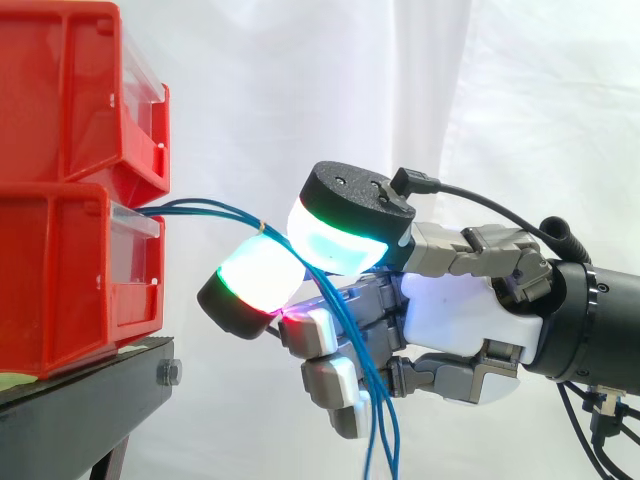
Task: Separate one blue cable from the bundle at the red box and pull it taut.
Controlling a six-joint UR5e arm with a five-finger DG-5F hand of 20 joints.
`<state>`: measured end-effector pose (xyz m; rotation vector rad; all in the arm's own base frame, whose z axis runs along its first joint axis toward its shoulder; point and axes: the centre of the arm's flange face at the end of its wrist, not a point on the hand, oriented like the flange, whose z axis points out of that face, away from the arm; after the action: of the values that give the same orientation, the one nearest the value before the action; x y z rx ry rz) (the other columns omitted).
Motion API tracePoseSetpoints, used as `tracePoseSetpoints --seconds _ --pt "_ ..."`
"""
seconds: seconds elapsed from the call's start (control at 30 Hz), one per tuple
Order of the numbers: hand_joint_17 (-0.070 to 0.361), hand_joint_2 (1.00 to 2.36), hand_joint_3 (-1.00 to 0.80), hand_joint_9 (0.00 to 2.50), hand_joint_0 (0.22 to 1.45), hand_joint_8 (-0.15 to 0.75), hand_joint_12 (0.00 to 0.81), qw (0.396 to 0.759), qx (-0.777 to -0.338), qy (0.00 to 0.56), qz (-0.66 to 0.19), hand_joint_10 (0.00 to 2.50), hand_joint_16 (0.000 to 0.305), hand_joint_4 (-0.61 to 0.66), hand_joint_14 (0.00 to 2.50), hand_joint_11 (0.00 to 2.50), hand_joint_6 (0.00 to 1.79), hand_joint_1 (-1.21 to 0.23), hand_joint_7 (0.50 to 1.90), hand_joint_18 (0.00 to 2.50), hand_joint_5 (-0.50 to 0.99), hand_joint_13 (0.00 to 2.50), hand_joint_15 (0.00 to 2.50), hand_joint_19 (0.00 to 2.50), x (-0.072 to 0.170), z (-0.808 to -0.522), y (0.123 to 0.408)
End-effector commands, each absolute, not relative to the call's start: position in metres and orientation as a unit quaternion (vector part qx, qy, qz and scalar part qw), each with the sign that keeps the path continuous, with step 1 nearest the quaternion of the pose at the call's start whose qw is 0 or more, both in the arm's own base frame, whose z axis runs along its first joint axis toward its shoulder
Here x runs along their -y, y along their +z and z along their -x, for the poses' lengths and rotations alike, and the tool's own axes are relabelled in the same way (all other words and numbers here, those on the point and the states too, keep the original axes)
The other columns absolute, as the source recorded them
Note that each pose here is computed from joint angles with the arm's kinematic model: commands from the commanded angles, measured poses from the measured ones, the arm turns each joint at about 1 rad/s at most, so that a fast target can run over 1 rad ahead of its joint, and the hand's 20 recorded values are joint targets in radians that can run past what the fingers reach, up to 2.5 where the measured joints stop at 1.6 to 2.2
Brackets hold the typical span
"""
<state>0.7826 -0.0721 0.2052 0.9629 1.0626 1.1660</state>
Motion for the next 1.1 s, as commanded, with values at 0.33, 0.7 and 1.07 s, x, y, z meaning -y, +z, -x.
tracePoseSetpoints --seconds 0.33,0.7,1.07 --pt "0.14 1.0 -0.5 1.19 0.81 0.429 0.459 0.601 -0.459 0.507 -0.415 0.01 0.062 0.04 0.03 1.3 0.96 -0.93 1.12 1.23 -0.16 1.28 0.92 0.81 0.0728 -0.7829 0.2053" --pt "0.14 1.0 -0.5 1.26 0.57 0.444 0.477 0.599 -0.458 0.51 -0.414 0.01 0.062 0.13 0.03 1.41 0.94 -0.96 1.1 1.26 -0.13 1.33 1.0 0.88 0.0755 -0.7827 0.2067" --pt "0.145 1.0 -0.5 1.25 0.55 0.44 0.472 0.599 -0.457 0.512 -0.413 0.02 0.064 0.14 0.03 1.35 0.9 -0.55 1.06 1.24 -0.13 1.33 0.99 0.92 0.0764 -0.7827 0.2069"
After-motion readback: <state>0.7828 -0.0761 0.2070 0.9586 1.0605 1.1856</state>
